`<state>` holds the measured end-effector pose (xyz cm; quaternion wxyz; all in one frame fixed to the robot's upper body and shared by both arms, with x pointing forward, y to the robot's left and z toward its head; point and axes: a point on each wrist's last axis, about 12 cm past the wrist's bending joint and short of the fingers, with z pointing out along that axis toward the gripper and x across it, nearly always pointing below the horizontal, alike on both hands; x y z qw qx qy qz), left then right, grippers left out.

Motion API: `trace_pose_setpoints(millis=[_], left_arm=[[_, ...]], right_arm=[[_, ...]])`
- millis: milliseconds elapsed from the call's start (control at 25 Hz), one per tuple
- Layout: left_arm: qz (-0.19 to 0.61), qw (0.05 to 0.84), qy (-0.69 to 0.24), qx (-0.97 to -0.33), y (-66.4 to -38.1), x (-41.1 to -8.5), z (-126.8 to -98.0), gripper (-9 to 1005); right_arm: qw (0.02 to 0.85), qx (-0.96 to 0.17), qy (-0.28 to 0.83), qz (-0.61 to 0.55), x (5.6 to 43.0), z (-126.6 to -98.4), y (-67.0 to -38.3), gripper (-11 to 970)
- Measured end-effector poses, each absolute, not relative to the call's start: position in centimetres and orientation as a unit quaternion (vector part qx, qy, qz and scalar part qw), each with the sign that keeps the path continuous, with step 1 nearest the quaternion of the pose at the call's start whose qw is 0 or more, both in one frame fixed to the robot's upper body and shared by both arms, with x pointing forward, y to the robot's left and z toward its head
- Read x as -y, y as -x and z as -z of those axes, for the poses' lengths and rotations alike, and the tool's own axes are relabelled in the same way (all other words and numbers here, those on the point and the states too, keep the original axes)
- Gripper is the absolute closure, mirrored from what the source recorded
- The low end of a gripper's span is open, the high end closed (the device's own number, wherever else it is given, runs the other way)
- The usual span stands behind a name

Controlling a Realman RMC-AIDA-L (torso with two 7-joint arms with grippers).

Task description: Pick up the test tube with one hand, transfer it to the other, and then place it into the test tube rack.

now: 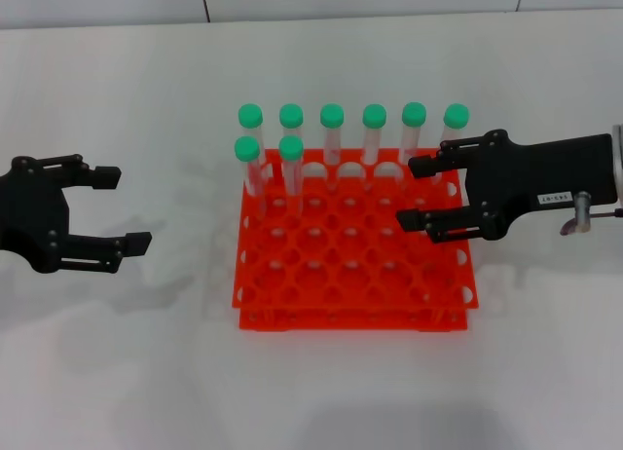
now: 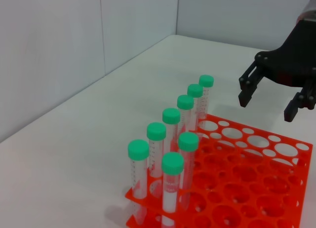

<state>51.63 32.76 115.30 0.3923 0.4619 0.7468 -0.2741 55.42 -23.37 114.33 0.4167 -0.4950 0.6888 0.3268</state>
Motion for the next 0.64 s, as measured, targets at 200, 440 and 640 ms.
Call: trace_pose_setpoints(millis=[200,440,640], left_arm=[[0.276,0.392,-0.463,-0.746,-51.63,-32.57,-115.26,104],[0.276,0.392,-0.464,-0.745,-51.62,-32.51,-115.25,104],[0.276,0.393,-0.465,-0.744,-51.62,-32.49,-115.24,104]], right_arm=[[0.419,-0.689,0.495,-0.324,23.28,-114.37,-55.58,282],[0.421,-0.689,0.494,-0.323,23.24,-114.37,-55.64,282],[0.421,-0.688,0.494,-0.323,23.18,-114.37,-55.65,282]])
